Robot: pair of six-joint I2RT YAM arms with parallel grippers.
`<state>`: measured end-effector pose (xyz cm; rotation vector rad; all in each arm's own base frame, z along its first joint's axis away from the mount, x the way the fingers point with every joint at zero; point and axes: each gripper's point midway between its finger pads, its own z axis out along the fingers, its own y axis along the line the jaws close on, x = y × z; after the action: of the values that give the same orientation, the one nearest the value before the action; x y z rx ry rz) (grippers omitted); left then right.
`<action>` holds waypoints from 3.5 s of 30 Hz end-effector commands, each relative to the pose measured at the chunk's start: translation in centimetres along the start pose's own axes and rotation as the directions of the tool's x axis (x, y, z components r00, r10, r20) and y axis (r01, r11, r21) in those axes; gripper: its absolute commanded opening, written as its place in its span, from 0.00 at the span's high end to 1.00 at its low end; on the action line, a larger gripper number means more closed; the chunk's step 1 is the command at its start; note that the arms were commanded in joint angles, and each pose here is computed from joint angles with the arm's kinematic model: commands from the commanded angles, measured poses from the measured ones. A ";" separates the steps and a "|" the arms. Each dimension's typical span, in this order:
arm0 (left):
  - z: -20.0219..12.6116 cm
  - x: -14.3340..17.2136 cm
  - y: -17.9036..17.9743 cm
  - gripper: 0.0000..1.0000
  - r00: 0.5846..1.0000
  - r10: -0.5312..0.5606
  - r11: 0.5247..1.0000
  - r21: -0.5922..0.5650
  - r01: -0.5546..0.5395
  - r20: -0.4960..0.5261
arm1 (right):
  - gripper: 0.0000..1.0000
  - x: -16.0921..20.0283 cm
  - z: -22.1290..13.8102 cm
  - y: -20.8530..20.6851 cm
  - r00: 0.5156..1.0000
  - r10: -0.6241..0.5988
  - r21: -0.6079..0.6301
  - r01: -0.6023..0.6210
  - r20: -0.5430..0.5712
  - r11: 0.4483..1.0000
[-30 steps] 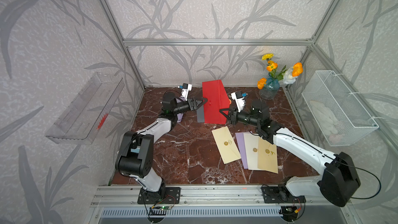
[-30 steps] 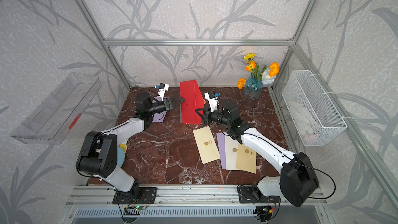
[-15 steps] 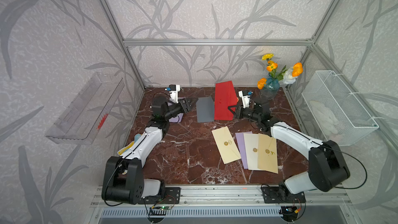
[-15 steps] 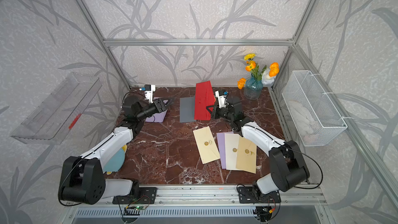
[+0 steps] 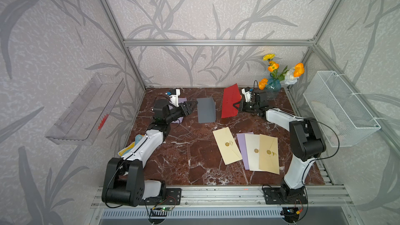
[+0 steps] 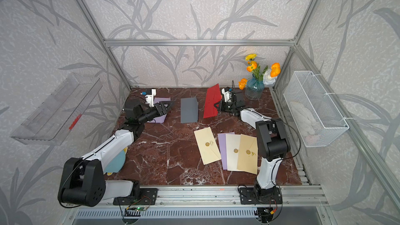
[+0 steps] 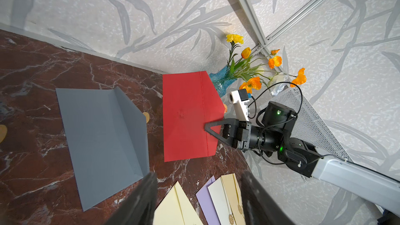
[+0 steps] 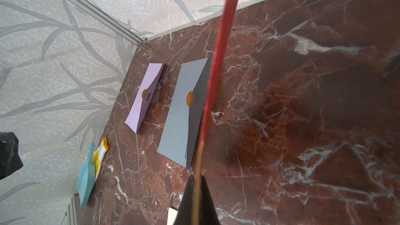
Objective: Open the envelope
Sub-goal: Place the envelope at the center of the board, then pick up the envelope from the center of the board.
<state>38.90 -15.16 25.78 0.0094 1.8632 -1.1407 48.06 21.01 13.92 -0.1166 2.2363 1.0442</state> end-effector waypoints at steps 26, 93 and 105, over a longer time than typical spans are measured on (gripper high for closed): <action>-0.2 0.9 0.4 0.41 1.000 0.011 1.000 -0.022 -0.012 -0.019 | 0.99 1.5 3.8 -10.4 0.965 0.145 0.030 -0.142 -0.219 0.989; 3.6 17.0 5.0 0.28 0.841 -0.366 0.931 -0.163 0.328 -0.399 | 0.57 20.6 -3.7 0.6 0.901 0.011 0.232 0.100 -0.433 0.968; 2.4 19.5 5.7 0.29 0.793 -0.421 0.907 -0.225 0.357 -0.441 | 0.57 23.1 -3.8 0.1 0.876 0.040 0.232 0.083 -0.480 0.969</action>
<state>32.93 -21.62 8.52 -0.1883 2.4230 -1.3609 28.75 22.52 2.50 -0.3150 2.7730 0.7657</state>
